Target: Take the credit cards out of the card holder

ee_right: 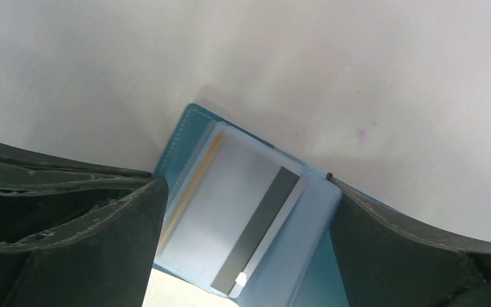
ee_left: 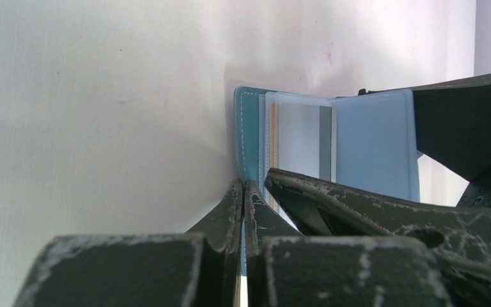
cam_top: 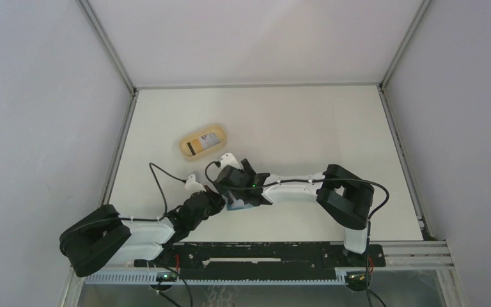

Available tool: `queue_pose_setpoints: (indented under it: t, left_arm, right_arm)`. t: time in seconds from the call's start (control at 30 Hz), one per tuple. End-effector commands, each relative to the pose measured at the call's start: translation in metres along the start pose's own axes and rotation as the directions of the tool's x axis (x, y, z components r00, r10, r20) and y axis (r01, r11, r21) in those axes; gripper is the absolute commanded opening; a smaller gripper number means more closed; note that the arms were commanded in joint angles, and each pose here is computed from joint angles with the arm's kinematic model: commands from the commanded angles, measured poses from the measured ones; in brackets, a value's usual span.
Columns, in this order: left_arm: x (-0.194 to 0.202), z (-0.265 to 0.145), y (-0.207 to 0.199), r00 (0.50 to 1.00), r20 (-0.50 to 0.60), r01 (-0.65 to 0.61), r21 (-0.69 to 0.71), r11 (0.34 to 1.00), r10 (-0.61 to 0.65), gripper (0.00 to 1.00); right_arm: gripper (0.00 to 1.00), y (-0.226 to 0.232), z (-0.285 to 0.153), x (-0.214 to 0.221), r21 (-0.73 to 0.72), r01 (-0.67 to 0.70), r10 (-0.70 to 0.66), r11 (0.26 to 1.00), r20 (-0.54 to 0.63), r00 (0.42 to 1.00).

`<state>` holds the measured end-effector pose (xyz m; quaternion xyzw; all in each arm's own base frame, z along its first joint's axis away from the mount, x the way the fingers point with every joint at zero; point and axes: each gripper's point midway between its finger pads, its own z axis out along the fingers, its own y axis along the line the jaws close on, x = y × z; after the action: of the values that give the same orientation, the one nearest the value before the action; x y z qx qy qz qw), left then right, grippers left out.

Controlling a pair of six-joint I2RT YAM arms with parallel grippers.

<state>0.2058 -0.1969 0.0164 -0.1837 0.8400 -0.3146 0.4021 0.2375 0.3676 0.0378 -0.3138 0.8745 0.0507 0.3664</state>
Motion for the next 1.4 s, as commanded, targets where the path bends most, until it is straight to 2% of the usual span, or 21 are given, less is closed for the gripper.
queue_pose_setpoints:
  t: [0.0,0.23,0.4,0.93,1.37]
  left_arm:
    - [-0.004,0.003,0.0,1.0,0.021,-0.015,-0.019,1.0,0.015,0.0]
    - [-0.004,0.002,-0.001,1.0,0.018,-0.017,-0.014,1.0,0.017,0.0]
    - [-0.008,-0.001,-0.005,0.999,0.025,-0.031,-0.009,0.999,0.031,0.0]
    - [-0.02,-0.011,-0.005,0.997,0.055,-0.06,-0.028,0.998,0.062,0.0]
    - [-0.02,-0.008,-0.007,0.996,0.049,-0.069,-0.035,0.997,0.07,0.0]
  right_arm:
    - [1.0,0.025,-0.019,-0.046,-0.127,-0.054,0.071,0.99,0.128,0.989]
    - [1.0,0.024,-0.04,-0.08,-0.174,-0.093,0.131,0.98,0.226,0.965]
    - [1.0,0.006,-0.043,-0.085,-0.167,-0.119,0.156,0.979,0.234,0.96]
    - [1.0,0.007,-0.015,-0.034,-0.125,-0.147,0.158,0.981,0.084,0.984]
    - [1.0,0.016,0.002,0.023,-0.041,-0.081,0.078,0.996,-0.078,0.994]
